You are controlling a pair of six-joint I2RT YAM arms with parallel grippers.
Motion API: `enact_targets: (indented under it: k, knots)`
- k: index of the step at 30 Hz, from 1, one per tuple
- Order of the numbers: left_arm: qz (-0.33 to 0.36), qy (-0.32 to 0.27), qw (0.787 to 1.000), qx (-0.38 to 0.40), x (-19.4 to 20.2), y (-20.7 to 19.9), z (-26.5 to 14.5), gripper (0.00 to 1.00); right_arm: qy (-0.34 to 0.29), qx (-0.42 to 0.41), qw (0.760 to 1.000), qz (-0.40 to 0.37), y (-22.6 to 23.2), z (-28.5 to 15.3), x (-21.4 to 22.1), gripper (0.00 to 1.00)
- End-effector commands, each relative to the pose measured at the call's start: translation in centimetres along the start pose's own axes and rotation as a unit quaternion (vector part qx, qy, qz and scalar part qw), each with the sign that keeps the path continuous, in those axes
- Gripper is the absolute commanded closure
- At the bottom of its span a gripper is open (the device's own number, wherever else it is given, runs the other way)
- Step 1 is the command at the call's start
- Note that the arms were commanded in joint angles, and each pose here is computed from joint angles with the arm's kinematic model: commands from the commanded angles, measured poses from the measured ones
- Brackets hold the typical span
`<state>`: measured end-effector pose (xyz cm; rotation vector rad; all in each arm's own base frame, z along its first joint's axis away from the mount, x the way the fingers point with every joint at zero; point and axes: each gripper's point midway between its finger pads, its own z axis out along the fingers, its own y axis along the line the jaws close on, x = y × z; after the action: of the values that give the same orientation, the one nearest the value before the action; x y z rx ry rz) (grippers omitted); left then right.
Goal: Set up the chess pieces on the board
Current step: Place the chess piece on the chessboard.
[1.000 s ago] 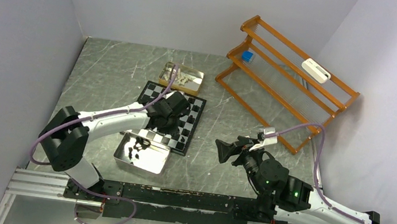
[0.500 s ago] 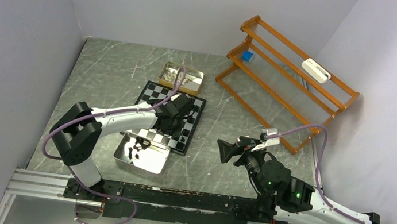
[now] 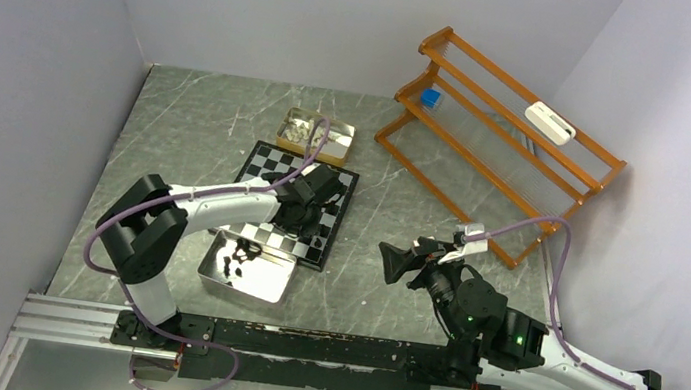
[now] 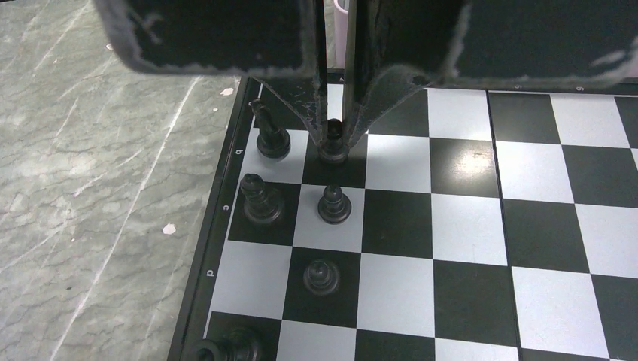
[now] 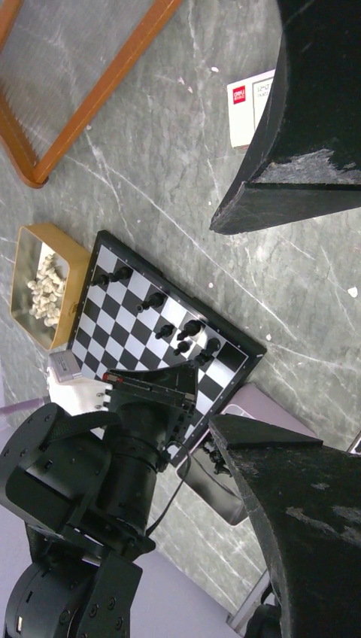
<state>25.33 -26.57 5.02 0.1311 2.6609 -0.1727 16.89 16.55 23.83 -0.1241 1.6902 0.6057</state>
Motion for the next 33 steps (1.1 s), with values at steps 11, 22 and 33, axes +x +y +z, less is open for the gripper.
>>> enact_targets:
  k: [11, 22, 33]
  knots:
    - [0.007, -0.022, 1.000, -0.003, -1.40, -0.68, 0.00, 0.83, -0.012, 0.012, 1.000, 0.006, -0.47, -0.09, -0.64, 0.06]
    - [0.011, -0.016, 1.000, -0.011, -1.14, -0.47, 0.30, 0.82, -0.012, 0.013, 1.000, 0.008, -0.54, -0.17, -0.69, 0.06]
    - [0.010, -0.017, 1.000, -0.012, -1.36, -0.47, -0.10, 0.74, -0.011, 0.014, 1.000, 0.007, -0.63, -0.21, -0.67, 0.06]
